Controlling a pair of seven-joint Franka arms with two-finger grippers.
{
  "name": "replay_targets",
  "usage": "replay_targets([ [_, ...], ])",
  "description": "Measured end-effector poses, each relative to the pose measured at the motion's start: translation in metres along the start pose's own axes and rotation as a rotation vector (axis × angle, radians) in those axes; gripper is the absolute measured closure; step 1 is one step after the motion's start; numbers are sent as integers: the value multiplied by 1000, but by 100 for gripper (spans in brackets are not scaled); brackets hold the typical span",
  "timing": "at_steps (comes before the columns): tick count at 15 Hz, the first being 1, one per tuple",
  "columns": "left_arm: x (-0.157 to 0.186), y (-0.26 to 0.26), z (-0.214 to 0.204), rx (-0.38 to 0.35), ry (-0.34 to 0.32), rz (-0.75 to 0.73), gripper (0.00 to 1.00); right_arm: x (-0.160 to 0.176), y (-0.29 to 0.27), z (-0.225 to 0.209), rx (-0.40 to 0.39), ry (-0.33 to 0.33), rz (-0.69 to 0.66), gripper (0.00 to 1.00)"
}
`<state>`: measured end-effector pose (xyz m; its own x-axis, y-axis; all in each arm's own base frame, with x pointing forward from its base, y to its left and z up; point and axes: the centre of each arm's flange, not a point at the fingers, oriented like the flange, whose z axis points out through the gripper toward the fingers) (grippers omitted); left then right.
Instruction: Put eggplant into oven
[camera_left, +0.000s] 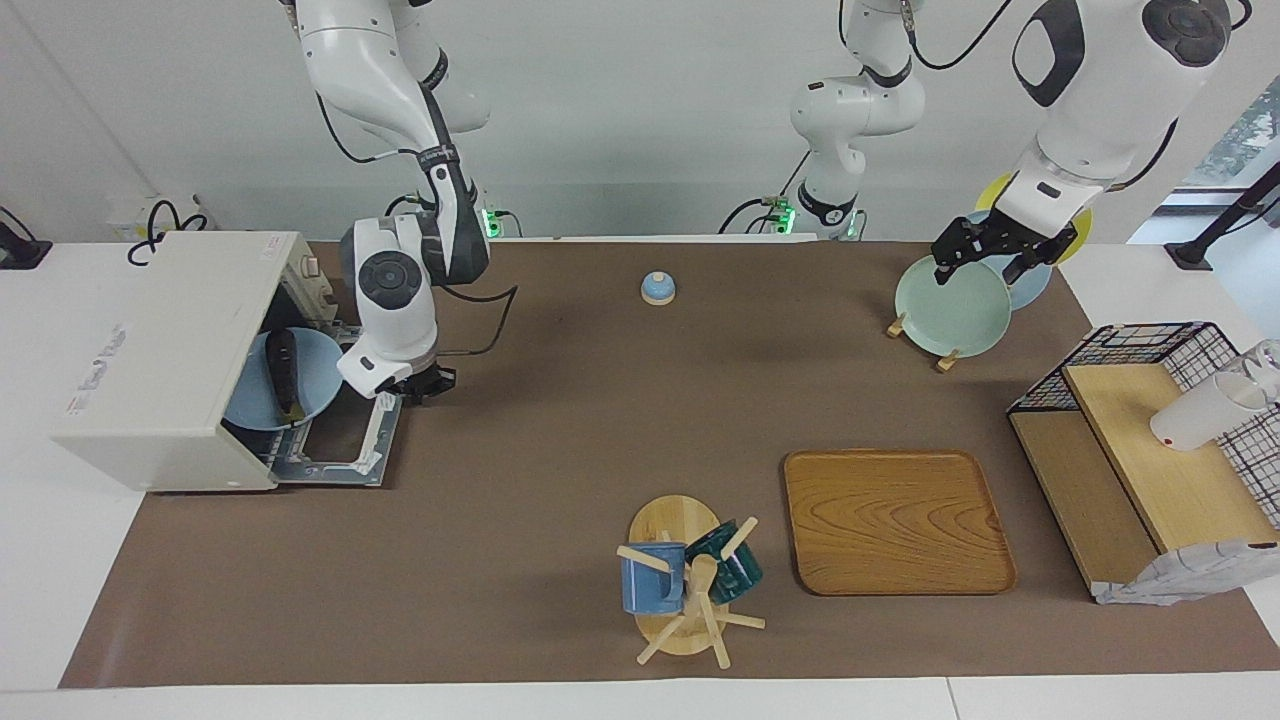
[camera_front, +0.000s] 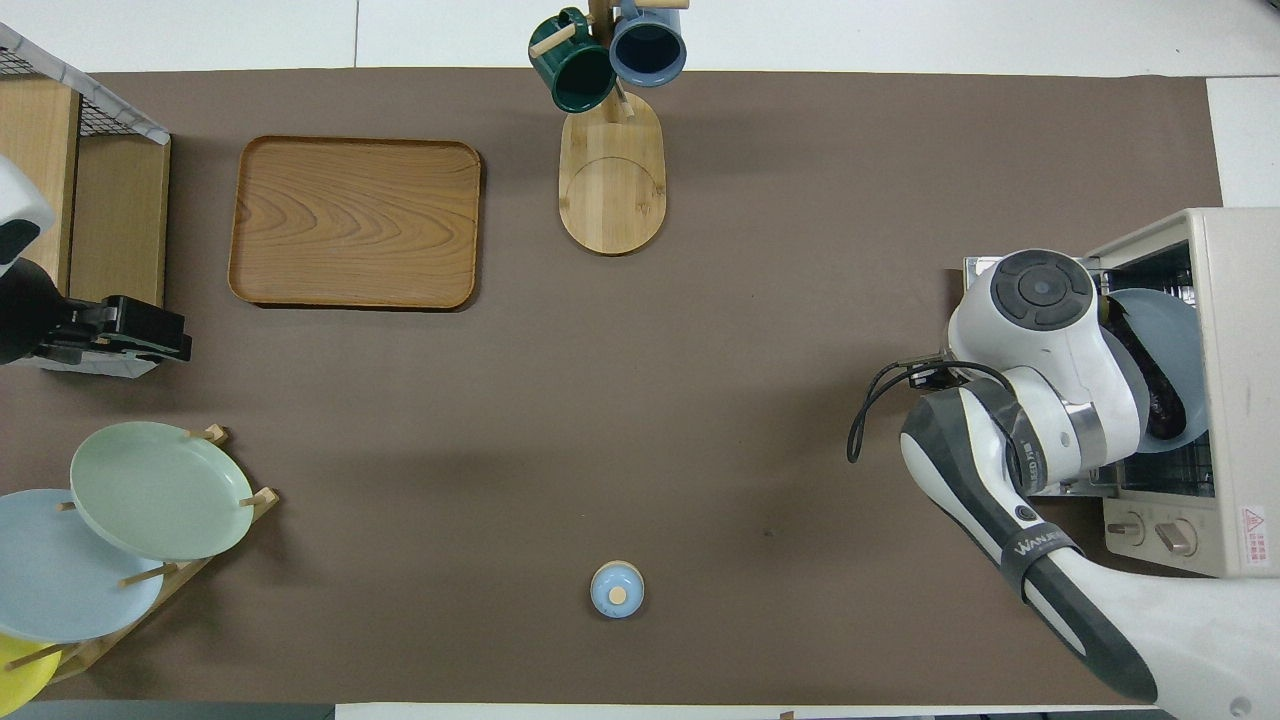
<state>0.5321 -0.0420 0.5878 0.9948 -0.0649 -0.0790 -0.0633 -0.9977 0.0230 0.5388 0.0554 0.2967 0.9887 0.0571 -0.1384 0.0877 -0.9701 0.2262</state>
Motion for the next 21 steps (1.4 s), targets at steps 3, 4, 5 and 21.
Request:
replay_targets([
  [3, 0, 0, 0, 0, 0, 0, 0, 0, 0, 1, -12, 1, -9, 99],
  [4, 0, 0, 0, 0, 0, 0, 0, 0, 1, 1, -29, 5, -21, 99],
  [5, 0, 0, 0, 0, 0, 0, 0, 0, 0, 1, -44, 8, -36, 99],
  [21, 0, 0, 0, 0, 0, 0, 0, 3, 36, -93, -166, 4, -195, 99],
])
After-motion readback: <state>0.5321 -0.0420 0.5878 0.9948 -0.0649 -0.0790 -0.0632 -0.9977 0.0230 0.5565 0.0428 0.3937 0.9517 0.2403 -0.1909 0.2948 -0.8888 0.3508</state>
